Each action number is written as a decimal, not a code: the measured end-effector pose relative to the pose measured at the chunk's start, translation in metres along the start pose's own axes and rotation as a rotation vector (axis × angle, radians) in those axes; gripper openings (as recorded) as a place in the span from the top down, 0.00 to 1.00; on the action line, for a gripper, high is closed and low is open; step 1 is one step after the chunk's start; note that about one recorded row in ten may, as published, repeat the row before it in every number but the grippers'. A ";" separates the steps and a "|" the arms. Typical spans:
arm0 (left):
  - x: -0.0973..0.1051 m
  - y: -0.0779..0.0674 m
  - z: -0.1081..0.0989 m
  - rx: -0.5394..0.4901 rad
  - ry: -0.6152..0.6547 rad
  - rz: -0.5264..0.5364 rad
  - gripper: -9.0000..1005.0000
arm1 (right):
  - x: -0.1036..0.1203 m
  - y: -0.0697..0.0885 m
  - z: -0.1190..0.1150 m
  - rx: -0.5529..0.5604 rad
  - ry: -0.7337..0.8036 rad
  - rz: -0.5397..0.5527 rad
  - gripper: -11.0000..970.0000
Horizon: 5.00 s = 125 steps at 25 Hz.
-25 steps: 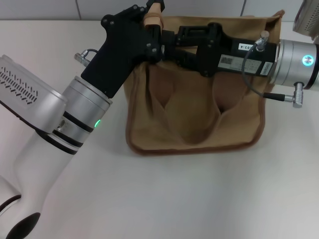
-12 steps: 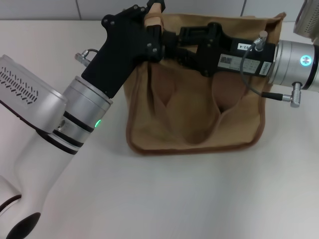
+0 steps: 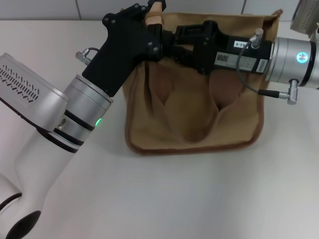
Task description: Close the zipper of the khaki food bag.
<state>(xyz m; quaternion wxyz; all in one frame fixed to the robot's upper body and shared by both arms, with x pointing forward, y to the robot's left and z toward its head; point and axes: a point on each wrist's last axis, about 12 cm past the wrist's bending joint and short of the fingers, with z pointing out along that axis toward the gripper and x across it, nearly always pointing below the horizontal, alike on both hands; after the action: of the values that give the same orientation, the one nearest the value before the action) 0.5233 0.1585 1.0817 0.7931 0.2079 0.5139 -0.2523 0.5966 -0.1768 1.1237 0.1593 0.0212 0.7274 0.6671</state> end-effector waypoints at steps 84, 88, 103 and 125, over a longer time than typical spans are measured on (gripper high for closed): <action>0.004 0.020 0.000 -0.097 0.039 -0.007 0.98 | -0.001 0.016 -0.048 0.015 -0.027 -0.960 0.29; 0.003 0.020 0.000 -0.096 0.038 -0.008 0.98 | -0.002 0.014 -0.046 0.014 -0.057 -0.951 0.29; 0.002 0.020 0.007 -0.082 0.028 -0.002 0.98 | -0.007 0.013 -0.023 0.004 -0.055 -0.897 0.29; 0.001 0.019 0.013 -0.071 0.026 -0.004 0.97 | 0.005 0.009 -0.007 -0.021 0.049 -0.775 0.29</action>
<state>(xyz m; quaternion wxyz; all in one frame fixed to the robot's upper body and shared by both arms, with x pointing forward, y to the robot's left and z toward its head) 0.5445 0.1654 1.0867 0.7927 0.1819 0.5332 -0.2327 0.5880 -0.1812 1.1317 0.3822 -0.2729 0.6781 0.5653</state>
